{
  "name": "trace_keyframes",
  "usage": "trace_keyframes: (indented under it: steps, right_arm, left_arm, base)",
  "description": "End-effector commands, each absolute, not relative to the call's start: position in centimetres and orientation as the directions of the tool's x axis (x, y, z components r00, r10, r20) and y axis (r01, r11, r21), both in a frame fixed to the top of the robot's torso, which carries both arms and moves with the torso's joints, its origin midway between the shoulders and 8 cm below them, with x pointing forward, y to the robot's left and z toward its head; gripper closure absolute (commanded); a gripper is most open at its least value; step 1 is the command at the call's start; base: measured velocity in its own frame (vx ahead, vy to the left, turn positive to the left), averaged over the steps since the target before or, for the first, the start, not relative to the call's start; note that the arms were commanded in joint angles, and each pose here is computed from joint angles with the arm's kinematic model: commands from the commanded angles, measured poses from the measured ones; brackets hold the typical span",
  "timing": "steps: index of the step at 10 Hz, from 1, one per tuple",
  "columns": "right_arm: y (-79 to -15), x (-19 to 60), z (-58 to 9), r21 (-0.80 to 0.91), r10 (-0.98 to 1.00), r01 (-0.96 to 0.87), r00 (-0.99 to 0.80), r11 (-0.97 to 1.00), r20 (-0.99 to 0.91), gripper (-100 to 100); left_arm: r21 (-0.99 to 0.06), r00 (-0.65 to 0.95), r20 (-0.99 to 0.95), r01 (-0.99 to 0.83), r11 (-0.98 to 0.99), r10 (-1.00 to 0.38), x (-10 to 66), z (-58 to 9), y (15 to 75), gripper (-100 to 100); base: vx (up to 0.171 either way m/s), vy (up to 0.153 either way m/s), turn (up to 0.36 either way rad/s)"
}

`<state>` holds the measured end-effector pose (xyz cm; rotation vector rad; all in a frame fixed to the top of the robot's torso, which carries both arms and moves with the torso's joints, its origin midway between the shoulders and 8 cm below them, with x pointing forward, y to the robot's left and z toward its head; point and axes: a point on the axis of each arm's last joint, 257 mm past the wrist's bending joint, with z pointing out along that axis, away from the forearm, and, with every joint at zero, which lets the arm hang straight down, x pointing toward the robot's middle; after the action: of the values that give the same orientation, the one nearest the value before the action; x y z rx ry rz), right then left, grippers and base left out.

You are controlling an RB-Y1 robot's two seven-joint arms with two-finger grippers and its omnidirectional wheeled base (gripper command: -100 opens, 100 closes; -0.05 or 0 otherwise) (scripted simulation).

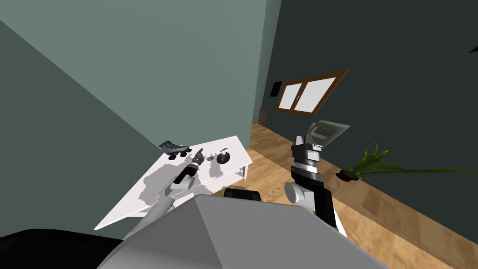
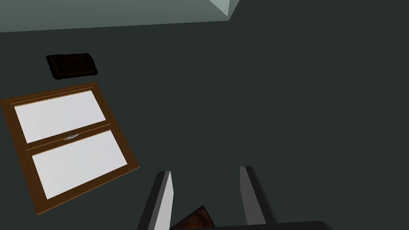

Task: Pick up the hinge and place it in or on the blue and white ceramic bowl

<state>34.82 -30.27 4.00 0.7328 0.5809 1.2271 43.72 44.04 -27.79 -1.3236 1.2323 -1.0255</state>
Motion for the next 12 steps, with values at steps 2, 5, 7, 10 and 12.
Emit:
trace_keyframes:
  steps: [2,5,7,10,12]
  right_arm:
    - [-30.3,34.8,4.0,0.766,0.969,-0.621,0.247,0.166,-0.009,0]
    - [-30.3,34.8,4.0,0.766,0.969,-0.621,0.247,0.166,-0.009,0]
    - [-30.3,34.8,4.0,0.766,0.969,-0.621,0.247,0.166,-0.009,0]
    - [-30.3,34.8,4.0,0.766,0.969,-0.621,0.247,0.166,-0.009,0]
    - [-30.3,34.8,4.0,0.766,0.969,-0.621,0.247,0.166,-0.009,0]
  left_arm:
    - [-0.98,0.148,-0.036,-0.197,0.006,-0.988,43.9,-29.9,46.2,-100]
    - [-0.958,0.198,-0.028,-0.285,-0.03,-0.98,42.9,-33.3,48.8,-100]
    - [-0.94,0.228,-0.013,-0.334,-0.066,-0.974,42.5,-34.8,50.2,-100]
    - [-0.905,0.283,-0.006,-0.41,-0.115,-0.959,40.9,-37.9,52.6,-100]
    - [-0.876,0.322,0.008,-0.454,-0.162,-0.947,40.0,-39.6,53.9,-100]
  base:
    - [-0.017,0.004,-0.108]
    - [-0.028,0.012,-0.181]
    - [-0.028,0.017,-0.194]
    - [-0.013,0.011,-0.133]
    - [-0.022,0.016,-0.185]
